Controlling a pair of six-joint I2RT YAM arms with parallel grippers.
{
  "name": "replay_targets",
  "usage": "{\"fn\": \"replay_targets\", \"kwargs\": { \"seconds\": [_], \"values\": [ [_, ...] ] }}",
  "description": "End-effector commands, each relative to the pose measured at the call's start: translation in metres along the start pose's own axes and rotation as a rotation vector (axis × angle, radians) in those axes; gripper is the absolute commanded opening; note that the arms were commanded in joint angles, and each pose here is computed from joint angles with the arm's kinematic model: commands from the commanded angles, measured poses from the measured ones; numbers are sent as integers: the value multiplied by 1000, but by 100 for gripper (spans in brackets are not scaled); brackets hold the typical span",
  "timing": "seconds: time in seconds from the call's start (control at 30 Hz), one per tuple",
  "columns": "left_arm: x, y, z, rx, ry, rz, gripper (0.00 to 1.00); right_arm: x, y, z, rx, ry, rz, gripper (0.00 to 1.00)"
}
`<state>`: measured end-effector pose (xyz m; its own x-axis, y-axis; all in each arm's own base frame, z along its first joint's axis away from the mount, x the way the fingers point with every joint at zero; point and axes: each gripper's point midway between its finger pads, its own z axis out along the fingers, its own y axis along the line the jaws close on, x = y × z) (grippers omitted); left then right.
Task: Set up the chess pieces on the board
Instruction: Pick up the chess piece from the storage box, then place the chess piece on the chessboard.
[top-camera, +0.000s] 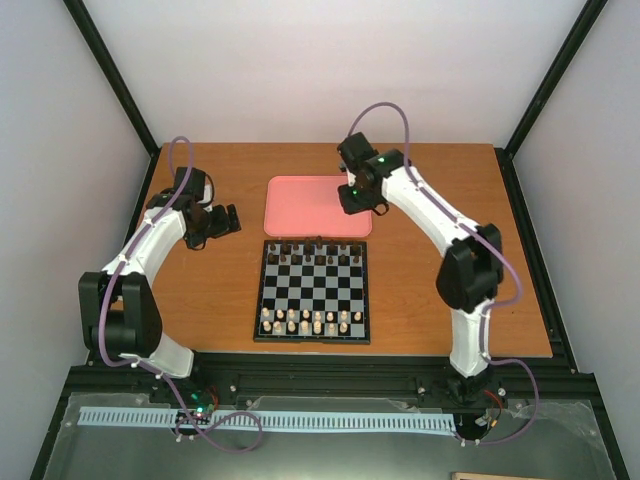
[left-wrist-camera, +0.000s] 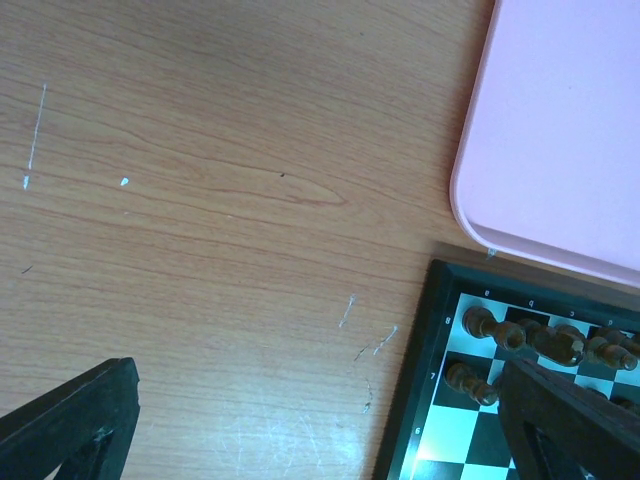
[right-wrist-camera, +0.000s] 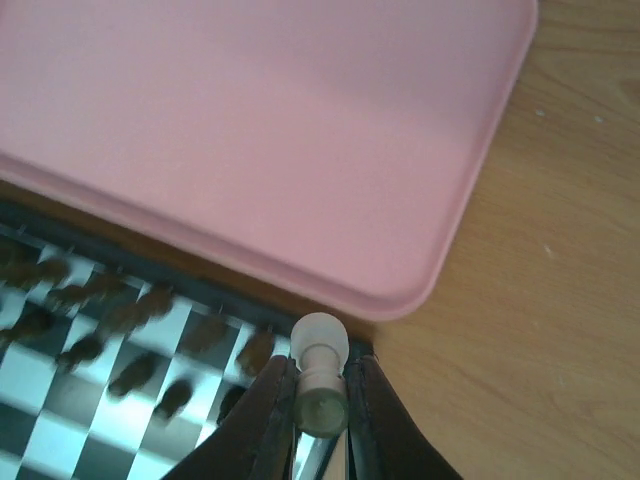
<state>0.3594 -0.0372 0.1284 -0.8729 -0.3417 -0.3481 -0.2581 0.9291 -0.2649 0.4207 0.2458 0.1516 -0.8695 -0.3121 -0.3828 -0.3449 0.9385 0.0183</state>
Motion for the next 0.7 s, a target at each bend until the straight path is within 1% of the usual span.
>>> {"fn": "replay_targets", "kwargs": {
  "seconds": [0.0,0.07,0.23,0.33,0.43,0.57,0.67],
  "values": [
    [-6,-5,-15,15,-35,21,100,44,15,-34,8,42,-12,7],
    [-7,-5,-16,17,-38,22,100,73,30,-46,0,62,-37,7],
    [-7,-5,-14,13,-39,24,100,158,62,-60,26,148,-106,7],
    [-7,-5,-15,12,-40,24,100,198,64,-71,50,169,-101,7],
    [-8,-5,-16,13,-43,25,100,232,56,-75,48,198,-49,7],
    [-6,-4,-14,10,-39,25,100,265,53,-70,31,255,-34,7],
    [-5,-3,-12,8,-35,23,100,270,61,-63,16,260,-53,7]
  ]
}}
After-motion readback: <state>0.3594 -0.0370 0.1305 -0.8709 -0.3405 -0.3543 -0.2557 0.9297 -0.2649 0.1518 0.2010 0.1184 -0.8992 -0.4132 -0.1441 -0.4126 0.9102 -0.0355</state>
